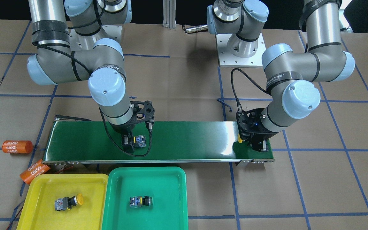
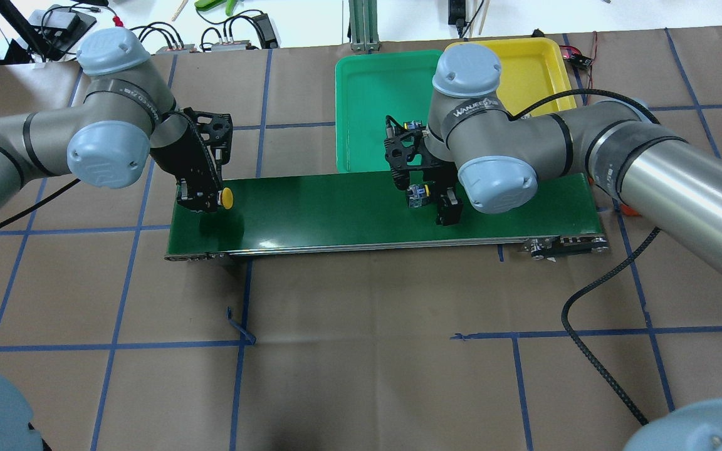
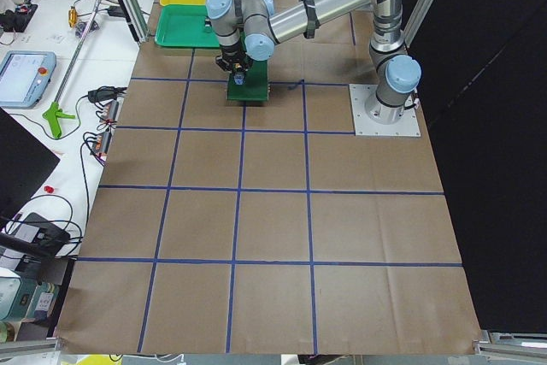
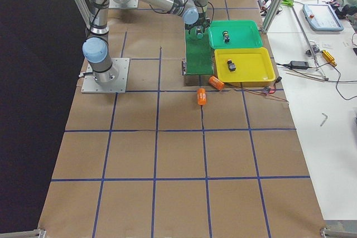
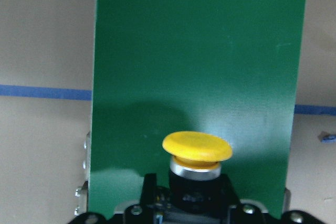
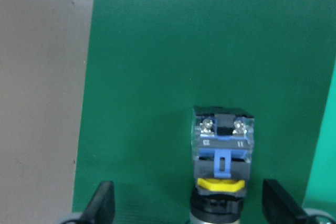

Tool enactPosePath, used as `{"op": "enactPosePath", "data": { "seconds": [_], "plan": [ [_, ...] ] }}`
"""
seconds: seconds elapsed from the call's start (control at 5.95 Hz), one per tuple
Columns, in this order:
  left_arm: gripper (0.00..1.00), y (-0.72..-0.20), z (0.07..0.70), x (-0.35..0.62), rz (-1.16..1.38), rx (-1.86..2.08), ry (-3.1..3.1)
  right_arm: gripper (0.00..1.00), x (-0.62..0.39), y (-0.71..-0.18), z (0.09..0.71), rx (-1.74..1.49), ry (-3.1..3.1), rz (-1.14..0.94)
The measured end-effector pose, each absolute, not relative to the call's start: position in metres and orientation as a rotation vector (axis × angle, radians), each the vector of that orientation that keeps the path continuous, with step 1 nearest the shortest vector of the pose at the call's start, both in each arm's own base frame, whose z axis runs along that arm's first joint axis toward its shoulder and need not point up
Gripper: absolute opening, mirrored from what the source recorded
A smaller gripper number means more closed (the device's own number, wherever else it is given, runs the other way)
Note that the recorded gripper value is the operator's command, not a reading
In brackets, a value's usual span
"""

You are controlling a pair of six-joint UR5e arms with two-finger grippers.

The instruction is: Sort buttons by color to trays

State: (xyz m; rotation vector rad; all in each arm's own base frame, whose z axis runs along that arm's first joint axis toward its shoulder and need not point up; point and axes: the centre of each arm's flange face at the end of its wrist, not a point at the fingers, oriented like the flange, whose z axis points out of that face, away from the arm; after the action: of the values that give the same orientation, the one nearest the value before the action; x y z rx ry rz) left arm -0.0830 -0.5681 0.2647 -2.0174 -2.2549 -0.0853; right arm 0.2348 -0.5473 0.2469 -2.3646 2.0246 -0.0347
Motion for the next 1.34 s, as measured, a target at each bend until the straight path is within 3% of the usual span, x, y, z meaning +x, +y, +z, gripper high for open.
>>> {"op": "enactPosePath", "data": {
  "seconds": [0.34,0.5,0.67,1.01,1.34],
  "plan": [
    [0.98,-0.561,0.269,-0.086,-0.079,-1.851,-2.404,0.18,0.216,-0.553,0.245,-2.359,2.070,-0.068],
    [0.98,-0.557,0.285,-0.089,-0.071,-1.683,-2.541,0.09,0.209,-0.554,0.246,-2.380,2.091,-0.041],
    [0.98,-0.549,0.306,-0.093,-0.076,-1.427,-2.704,0.06,0.196,-0.557,0.247,-2.413,2.115,0.009],
    [0.98,-0.530,0.358,-0.116,-0.117,-0.838,-2.955,0.06,0.160,-0.568,0.267,-2.439,2.155,0.008],
    [0.98,-0.509,0.413,-0.144,-0.129,-0.395,-3.073,0.08,0.156,-0.592,0.312,-2.467,2.204,-0.123]
  ]
}}
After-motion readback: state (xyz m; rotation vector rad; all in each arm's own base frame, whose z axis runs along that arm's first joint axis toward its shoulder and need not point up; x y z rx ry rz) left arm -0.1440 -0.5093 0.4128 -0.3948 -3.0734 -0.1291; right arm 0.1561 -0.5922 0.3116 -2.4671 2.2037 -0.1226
